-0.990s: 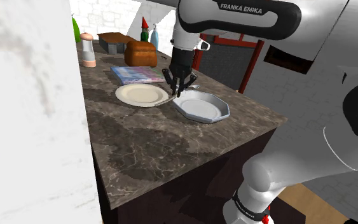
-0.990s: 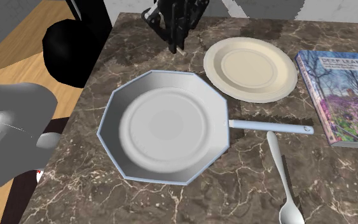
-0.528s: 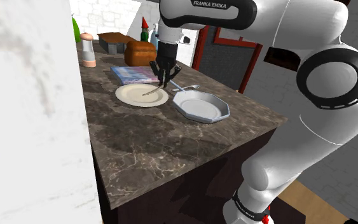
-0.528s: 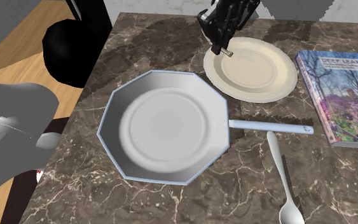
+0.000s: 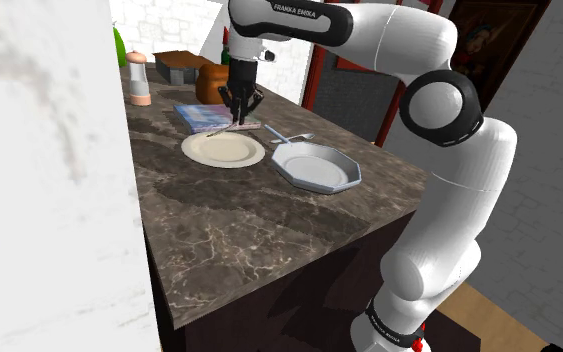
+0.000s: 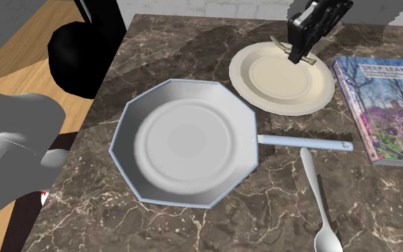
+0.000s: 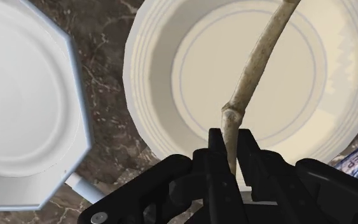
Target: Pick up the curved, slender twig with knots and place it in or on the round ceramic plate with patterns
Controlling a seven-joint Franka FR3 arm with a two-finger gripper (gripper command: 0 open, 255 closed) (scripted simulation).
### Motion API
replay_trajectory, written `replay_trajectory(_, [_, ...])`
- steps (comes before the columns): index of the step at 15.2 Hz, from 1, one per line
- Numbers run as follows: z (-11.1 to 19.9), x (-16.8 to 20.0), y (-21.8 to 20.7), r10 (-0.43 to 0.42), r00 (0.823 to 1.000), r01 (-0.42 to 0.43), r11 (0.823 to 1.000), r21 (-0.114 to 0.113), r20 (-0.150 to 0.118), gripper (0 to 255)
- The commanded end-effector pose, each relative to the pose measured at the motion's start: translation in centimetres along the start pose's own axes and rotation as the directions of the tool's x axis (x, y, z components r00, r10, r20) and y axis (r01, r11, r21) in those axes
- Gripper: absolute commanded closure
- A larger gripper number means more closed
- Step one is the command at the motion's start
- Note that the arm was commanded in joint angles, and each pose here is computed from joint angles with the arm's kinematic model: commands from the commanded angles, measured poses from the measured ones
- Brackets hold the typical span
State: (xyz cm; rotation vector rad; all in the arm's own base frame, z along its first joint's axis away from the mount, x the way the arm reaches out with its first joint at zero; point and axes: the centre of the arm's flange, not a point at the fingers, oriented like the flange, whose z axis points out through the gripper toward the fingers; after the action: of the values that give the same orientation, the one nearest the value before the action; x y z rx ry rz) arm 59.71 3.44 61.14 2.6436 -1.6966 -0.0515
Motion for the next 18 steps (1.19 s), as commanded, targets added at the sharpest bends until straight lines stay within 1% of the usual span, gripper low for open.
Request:
replay_trajectory(1, [0.9,0.6,-0.5,0.001,1.0,-0.001,1.0,0.0,0.0,255])
replay_trajectory(11, [6.1,0.8,-0.6,0.001,1.0,-0.001,1.0,0.0,0.0,255])
replay_trajectory(12, [7.0,0.8,-0.6,0.001,1.0,-0.001,1.0,0.0,0.0,255])
replay_trajectory(18, [7.0,0.8,-0.6,0.001,1.0,-0.001,1.0,0.0,0.0,255])
